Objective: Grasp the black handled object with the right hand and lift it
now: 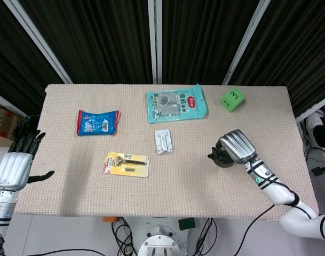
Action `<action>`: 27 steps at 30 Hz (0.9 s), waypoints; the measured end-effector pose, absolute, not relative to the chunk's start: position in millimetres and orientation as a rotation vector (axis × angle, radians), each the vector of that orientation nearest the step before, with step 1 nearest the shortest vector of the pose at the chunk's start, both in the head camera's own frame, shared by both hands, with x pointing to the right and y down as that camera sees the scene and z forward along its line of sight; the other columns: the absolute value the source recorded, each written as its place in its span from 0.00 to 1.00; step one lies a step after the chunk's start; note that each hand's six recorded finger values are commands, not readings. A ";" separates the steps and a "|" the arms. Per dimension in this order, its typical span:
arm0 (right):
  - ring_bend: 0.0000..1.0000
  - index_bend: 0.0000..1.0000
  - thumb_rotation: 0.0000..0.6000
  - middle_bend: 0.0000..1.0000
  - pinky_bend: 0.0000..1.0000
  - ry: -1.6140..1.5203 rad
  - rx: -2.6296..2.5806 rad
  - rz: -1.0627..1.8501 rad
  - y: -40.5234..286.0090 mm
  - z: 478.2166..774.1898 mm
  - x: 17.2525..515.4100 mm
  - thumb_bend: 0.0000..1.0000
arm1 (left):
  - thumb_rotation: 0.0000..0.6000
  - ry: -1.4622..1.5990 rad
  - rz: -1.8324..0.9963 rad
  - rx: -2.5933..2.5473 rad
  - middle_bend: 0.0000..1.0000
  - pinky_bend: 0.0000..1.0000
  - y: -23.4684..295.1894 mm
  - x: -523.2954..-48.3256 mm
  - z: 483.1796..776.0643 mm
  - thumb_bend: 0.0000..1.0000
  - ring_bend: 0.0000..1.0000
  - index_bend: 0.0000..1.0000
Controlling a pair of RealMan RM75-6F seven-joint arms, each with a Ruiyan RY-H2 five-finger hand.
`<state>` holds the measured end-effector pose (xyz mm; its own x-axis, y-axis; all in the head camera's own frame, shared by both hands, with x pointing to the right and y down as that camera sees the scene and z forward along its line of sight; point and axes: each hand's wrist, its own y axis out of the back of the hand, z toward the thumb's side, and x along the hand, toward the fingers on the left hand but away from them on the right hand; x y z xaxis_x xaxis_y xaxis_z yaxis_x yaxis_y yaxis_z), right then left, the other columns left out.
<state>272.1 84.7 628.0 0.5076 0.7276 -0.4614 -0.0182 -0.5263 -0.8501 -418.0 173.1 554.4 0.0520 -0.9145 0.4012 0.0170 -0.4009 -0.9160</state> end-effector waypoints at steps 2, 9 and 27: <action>1.00 1.00 0.73 1.00 0.78 -0.579 -1.884 1.092 84.1 627.8 270.9 0.62 | 0.80 0.940 -1.464 -1.526 0.02 0.13 173.1 -418.0 554.2 0.00 0.02 0.06; 1.00 1.00 0.74 1.00 0.78 -0.569 -1.878 1.093 83.0 628.5 267.4 0.63 | 0.80 0.943 -1.465 -1.524 0.02 0.13 173.0 -418.8 553.6 0.00 0.02 0.06; 1.00 1.00 0.79 1.00 0.78 -0.408 -1.714 1.087 73.9 631.8 257.1 0.63 | 0.80 0.947 -1.464 -1.522 0.02 0.13 173.0 -419.5 552.7 0.00 0.02 0.06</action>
<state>257.1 73.9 631.8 0.5347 0.7024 -0.4698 -0.2192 -0.4216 -0.8799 -419.5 173.0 552.7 0.0486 -0.9169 0.3962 0.0141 -0.3960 -0.9181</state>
